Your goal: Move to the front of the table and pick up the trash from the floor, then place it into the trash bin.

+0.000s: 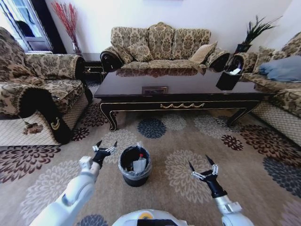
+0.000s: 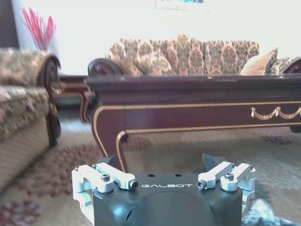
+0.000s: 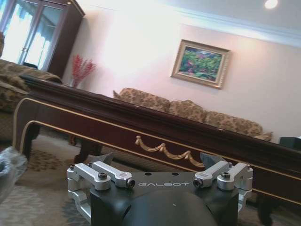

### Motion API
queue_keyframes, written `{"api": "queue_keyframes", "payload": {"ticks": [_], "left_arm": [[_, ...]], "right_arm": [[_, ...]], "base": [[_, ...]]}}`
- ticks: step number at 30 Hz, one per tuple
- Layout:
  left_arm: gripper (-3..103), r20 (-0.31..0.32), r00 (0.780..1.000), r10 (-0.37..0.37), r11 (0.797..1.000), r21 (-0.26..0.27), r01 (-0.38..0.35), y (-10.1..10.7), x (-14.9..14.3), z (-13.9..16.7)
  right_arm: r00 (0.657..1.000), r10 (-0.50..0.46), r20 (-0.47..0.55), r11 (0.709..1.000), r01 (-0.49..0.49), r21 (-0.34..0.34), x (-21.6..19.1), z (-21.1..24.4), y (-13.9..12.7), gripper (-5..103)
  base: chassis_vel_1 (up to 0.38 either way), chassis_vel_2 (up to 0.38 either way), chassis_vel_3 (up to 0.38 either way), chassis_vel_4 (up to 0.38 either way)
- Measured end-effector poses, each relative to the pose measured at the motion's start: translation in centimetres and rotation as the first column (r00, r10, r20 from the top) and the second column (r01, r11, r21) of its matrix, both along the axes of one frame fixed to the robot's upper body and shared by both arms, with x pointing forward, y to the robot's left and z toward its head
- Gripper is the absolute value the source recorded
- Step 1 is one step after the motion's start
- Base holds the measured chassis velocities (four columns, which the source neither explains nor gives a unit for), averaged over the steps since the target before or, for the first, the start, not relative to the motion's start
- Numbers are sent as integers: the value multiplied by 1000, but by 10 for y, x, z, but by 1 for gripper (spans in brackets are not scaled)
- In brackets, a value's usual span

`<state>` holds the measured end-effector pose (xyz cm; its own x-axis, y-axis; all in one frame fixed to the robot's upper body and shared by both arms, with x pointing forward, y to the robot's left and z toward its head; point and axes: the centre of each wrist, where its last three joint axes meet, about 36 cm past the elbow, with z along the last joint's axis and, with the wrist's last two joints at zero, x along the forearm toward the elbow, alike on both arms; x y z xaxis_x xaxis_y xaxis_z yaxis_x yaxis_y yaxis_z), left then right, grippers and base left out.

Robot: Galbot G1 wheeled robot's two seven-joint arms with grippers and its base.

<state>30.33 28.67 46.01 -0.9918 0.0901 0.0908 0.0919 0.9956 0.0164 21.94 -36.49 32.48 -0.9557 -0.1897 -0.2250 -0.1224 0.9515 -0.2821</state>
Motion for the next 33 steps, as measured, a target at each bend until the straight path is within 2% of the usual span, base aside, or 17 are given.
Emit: {"api": "queue_keyframes", "payload": {"ticks": [4, 5, 8, 13, 19, 33], "left_arm": [[100, 63, 998, 30, 999, 18, -31, 7, -29, -13], [100, 63, 998, 30, 999, 18, -31, 7, -29, -13], [100, 76, 996, 54, 998, 6, -55, 7, -57, -27], [100, 91, 995, 52, 998, 34, -56, 15, -81, -45], [100, 120, 993, 21, 998, 59, -28, 23, -95, -51], [100, 136, 991, 16, 999, 42, -21, 27, -107, -58]], "right_arm": [[998, -62, 25, 998, 61, 4, 4, 5, 2, 100], [998, -62, 25, 998, 61, 4, 4, 5, 2, 100], [998, -55, 27, 998, 55, -6, 5, 5, 3, 100], [998, -59, 23, 998, 59, -1, 3, 3, 5, 100], [997, -68, 24, 998, 68, 1, 3, 4, 1, 100], [996, -89, 31, 996, 89, 21, 0, 7, 1, 100]], "base": [[0, 0, 0, 0], [0, 0, 0, 0], [0, 0, 0, 0], [0, 0, 0, 0], [0, 0, 0, 0], [0, 0, 0, 0]]}}
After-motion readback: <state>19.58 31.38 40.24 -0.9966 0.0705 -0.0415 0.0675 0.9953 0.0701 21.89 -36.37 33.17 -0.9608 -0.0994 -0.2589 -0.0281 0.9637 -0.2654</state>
